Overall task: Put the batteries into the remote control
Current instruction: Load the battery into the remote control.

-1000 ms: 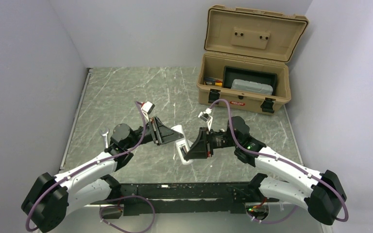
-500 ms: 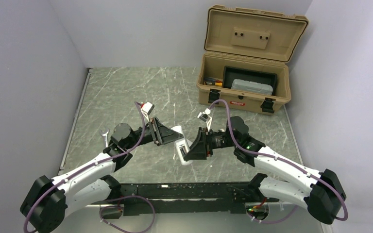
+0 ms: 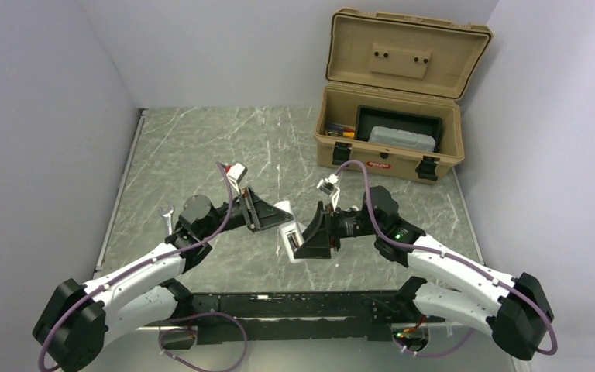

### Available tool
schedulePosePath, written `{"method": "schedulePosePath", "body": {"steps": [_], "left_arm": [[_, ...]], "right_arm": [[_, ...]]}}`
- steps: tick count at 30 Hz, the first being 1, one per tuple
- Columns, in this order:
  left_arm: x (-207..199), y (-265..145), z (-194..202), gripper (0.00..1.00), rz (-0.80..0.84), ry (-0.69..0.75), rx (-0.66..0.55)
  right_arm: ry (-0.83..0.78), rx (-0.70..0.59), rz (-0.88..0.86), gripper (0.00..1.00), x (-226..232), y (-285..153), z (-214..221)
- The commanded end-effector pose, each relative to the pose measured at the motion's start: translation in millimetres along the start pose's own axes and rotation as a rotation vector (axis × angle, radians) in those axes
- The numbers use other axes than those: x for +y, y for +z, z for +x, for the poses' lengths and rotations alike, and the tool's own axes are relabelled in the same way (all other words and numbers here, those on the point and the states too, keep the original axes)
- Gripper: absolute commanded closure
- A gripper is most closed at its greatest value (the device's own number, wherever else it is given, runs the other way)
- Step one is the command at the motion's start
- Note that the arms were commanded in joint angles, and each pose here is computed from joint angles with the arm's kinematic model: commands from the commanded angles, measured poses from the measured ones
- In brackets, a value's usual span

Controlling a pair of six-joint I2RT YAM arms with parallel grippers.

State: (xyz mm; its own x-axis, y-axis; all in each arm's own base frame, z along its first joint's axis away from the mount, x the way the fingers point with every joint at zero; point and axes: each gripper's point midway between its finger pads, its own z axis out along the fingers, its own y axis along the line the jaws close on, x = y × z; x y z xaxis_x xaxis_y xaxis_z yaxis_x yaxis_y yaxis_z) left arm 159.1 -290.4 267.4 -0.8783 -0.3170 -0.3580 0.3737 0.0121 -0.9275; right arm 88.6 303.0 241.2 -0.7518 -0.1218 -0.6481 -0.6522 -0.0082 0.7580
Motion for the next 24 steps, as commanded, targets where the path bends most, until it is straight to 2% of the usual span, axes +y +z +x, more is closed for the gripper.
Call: {"method": "schedulePosePath", "body": {"steps": [1,9,15,19,24], "left_arm": [[-22.8,1.9,-7.3,1.00,0.069,0.059,-0.016],[-6.6,1.9,-9.9,1.00,-0.001,0.058,-0.041],[32.8,-1.7,-24.3,1.00,-0.246,0.065,-0.108],[53.2,-8.9,-40.0,1.00,-0.408,0.071,-0.177],[62.3,-12.1,-50.2,1.00,-0.502,0.042,-0.219]], "right_arm": [[-0.102,-0.053,0.051,0.27,3.6,-4.4,-16.2],[-0.186,-0.119,0.413,0.21,-34.1,-33.8,-34.5],[-0.240,-0.215,0.571,0.23,-25.0,-57.9,-68.9],[-0.245,-0.167,0.626,0.28,-20.4,-47.8,-71.7],[-0.289,-0.073,0.731,0.30,-26.3,-20.1,-56.2]]}}
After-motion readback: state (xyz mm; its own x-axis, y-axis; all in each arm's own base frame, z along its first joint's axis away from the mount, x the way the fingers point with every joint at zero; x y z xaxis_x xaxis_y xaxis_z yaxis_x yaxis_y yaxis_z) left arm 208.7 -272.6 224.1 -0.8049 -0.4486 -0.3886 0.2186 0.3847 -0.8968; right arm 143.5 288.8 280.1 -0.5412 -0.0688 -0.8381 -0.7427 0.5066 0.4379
